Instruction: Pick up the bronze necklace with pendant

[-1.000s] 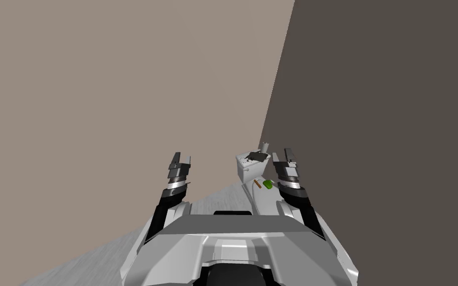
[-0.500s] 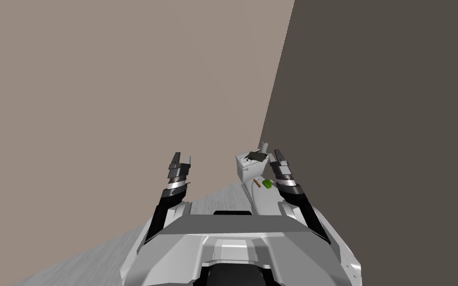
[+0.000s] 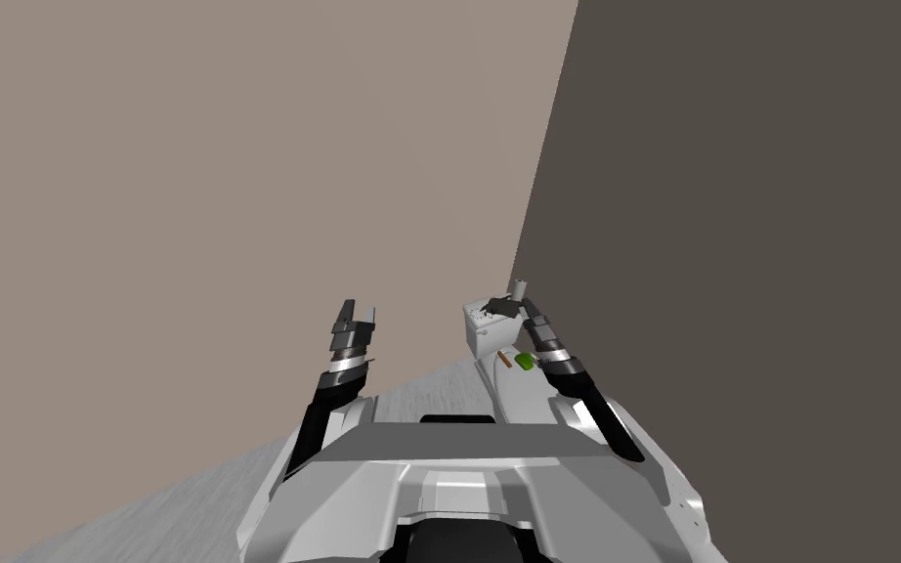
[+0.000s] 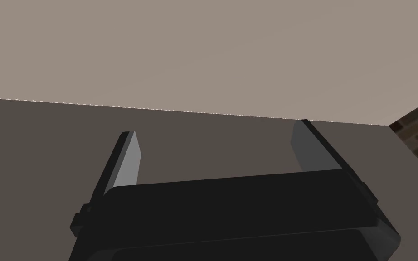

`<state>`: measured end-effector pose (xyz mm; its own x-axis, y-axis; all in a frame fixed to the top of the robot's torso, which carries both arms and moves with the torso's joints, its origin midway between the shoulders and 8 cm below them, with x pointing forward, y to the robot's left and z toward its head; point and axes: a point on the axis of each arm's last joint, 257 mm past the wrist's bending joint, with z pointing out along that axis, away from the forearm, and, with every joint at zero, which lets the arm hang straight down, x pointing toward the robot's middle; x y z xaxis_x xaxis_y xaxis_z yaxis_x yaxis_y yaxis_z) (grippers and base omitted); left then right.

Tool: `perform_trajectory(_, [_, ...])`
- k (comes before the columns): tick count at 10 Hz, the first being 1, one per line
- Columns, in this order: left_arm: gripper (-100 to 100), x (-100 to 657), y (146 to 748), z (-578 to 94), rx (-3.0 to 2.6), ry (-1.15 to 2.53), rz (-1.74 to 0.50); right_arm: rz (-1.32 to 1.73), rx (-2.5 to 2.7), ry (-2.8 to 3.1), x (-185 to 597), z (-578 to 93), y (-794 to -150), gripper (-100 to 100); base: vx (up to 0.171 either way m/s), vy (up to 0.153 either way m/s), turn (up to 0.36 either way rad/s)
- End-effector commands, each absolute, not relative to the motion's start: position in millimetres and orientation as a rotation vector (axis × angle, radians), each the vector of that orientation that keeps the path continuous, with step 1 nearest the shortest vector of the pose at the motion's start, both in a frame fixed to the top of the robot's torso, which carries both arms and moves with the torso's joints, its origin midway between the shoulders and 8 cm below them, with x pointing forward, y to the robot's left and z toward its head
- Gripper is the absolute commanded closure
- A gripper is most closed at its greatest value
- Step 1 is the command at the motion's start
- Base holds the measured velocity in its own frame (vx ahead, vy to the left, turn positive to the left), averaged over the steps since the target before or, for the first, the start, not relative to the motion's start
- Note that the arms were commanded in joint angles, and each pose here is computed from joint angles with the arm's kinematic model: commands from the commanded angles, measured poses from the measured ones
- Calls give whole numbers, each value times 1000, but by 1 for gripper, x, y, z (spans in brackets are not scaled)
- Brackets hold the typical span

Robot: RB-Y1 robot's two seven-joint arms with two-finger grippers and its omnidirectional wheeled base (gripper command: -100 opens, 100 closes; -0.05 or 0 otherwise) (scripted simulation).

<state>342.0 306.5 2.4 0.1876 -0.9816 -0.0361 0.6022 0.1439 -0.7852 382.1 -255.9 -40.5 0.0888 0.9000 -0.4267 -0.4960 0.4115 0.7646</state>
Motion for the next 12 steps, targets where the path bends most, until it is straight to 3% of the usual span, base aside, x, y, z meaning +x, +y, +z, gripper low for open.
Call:
perform_trajectory(1, [0,342,306,2,-727,648,-1264,1072,475,1087,390,-54,-252,-100,-12,-11,20])
perform_trajectory(12, [0,342,306,2,-727,648,-1264,786,322,1553,434,-167,-251,-100,-12,-5,46])
